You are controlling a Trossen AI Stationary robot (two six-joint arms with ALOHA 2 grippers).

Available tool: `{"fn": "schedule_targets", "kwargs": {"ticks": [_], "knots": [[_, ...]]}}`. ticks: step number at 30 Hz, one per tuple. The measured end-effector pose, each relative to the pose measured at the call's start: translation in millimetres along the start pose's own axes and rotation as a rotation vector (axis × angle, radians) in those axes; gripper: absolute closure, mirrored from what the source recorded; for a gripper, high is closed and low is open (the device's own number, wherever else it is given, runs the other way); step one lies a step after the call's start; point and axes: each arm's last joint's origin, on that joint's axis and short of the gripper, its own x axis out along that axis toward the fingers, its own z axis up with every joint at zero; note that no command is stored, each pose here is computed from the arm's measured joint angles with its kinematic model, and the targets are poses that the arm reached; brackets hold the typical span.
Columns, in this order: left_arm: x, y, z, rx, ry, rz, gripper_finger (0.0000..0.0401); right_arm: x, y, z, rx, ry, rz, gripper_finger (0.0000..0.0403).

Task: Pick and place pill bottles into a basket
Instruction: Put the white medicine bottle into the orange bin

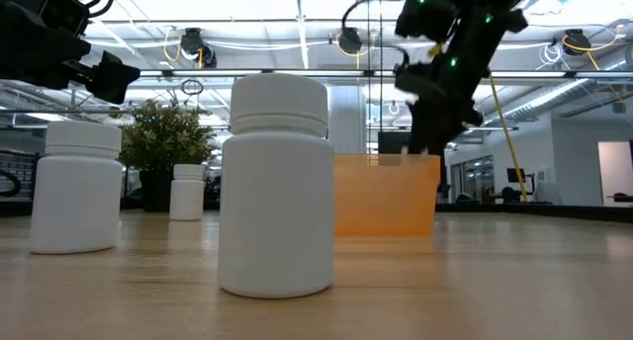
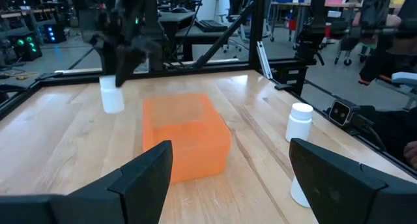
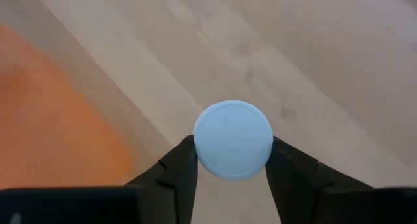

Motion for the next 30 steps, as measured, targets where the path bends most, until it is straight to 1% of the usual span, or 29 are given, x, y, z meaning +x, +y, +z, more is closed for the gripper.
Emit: {"fn": "schedule_targets", "kwargs": {"ticks": [4,7,11,14,21,27,30], "knots": [[0.0,0.0,-0.1,-0.001,0.001,0.000,0.0091,-21.6,5.7,1.9,-0.031,-0.082,0.080,0.0260],[0.0,0.0,0.0,0.000,0.000,0.001,0.0091,-35.6,17.7,1.4,-0.101,-0.161,0.162,0.0262],[0.0,0.0,-0.1,0.000,0.001,0.000,0.0091,-44.6,35.9,-3.8,-0.161,-0.221,0.248,0.0260],[0.0,0.0,0.0,0.000,0.000,0.000,0.0091,-45.4,47.6,-9.8,-0.168,-0.225,0.287,0.0262],[0.0,0.0,0.0,0.000,0.000,0.000,0.0091,-34.0,69.2,-23.6,-0.186,-0.167,0.307,0.0262],[0.0,0.0,0.0,0.000,0.000,0.001,0.0091,-24.9,89.0,-17.6,-0.264,-0.090,0.251,0.0261],[0.0,0.0,0.0,0.000,0.000,0.001,0.0091,-18.5,92.5,-15.9,-0.300,-0.037,0.205,0.0260]]}}
